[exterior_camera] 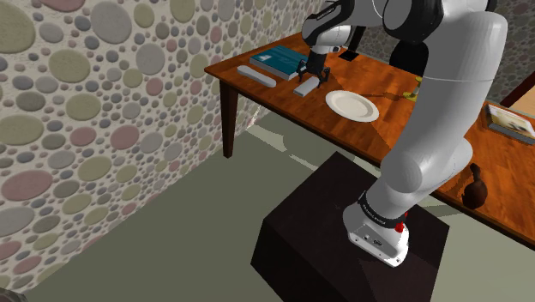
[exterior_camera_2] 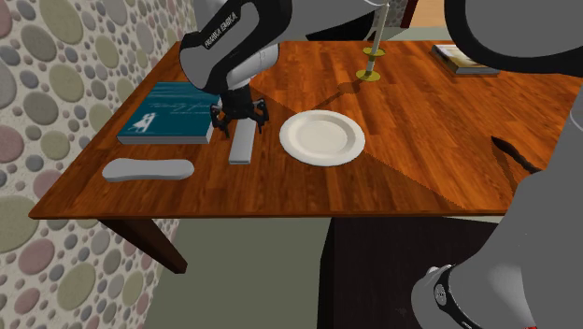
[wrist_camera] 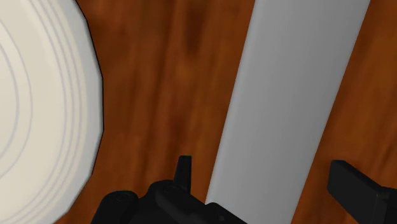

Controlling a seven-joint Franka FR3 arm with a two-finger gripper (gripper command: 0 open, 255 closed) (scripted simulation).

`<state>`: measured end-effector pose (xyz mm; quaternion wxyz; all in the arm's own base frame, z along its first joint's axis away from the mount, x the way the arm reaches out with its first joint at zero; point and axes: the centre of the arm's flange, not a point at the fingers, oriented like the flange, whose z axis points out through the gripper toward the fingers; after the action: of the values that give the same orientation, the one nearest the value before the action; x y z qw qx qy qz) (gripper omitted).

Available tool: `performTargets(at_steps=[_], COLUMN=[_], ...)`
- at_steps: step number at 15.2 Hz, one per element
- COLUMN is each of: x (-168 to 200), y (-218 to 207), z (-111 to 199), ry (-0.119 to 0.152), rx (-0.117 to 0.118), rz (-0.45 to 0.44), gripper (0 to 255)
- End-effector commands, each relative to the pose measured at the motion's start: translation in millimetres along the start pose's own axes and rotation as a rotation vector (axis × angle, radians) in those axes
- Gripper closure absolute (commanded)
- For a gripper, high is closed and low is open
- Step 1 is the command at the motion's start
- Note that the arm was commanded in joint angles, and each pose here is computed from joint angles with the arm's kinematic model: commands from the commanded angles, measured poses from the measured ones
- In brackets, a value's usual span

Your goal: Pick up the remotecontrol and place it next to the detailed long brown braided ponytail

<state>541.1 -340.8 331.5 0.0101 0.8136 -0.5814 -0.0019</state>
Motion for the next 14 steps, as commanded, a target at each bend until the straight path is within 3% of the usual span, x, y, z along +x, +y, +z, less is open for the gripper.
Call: performTargets(at_steps=[1, 5, 6, 14], x=[-0.2, -0.2, -0.2, -0.1], y=[-0.3, -0.3, -0.3, -0.2], z=[0.9, 0.9, 0.9, 1.0], ry=[0.0, 0.0, 0.0, 0.0], rx=[0.0, 0.0, 0.0, 0.0], rz=[0.0, 0.0, 0.0, 0.0], gripper=[0, 0, 255, 255])
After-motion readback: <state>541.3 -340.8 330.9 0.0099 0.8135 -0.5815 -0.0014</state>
